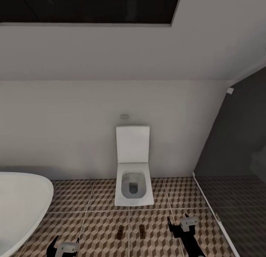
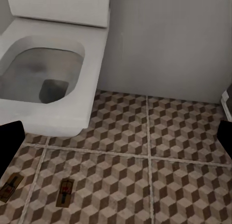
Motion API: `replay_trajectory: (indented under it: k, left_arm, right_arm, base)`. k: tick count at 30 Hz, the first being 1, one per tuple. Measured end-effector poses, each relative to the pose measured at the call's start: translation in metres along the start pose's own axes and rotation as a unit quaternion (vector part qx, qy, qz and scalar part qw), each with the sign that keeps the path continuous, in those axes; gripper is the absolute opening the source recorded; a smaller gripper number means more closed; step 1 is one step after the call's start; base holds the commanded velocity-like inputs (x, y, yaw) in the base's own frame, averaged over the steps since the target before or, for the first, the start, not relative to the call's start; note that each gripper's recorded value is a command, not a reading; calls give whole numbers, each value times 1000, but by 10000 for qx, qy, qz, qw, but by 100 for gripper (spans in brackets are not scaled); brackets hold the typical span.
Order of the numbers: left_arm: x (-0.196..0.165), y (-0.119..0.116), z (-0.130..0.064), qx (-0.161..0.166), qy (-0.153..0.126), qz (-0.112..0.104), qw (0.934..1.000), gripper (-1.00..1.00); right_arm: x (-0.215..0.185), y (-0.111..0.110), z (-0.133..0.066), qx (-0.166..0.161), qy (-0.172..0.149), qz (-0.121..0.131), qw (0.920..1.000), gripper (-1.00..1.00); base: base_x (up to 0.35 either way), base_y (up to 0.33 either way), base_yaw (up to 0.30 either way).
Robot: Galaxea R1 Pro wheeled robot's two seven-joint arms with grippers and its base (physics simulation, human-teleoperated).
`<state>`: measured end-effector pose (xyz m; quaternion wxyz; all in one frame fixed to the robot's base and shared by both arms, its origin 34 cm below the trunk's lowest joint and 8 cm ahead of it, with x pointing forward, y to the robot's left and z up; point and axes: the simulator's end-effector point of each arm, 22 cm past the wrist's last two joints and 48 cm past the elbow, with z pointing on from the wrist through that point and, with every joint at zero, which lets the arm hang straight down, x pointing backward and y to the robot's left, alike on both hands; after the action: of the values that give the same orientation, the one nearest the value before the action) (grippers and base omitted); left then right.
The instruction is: Take the four mousetraps from the cabinet in the bathroom and place them on the bathroom floor. Make sure all four end up on the same floor surface, and ensure that at least two of them are either under or directly next to the same bathroom sink.
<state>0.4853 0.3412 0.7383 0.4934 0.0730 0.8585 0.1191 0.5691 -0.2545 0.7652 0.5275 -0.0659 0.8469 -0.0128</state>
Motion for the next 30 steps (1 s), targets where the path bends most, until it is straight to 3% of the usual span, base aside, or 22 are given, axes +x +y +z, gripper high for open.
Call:
replay_trajectory:
  k: [21,30]
  left_arm:
    - [-15,3,1,-38,-163,-23,9999,100]
    - [-16,-14,1,46,-71,-88,9999,100]
  right_arm:
    - [-17,-2,0,21,-167,-8,9999,100]
    - [-20,-3,0,39,-172,-12,9998,100]
  base:
    - [0,0,0]
    - [0,0,0]
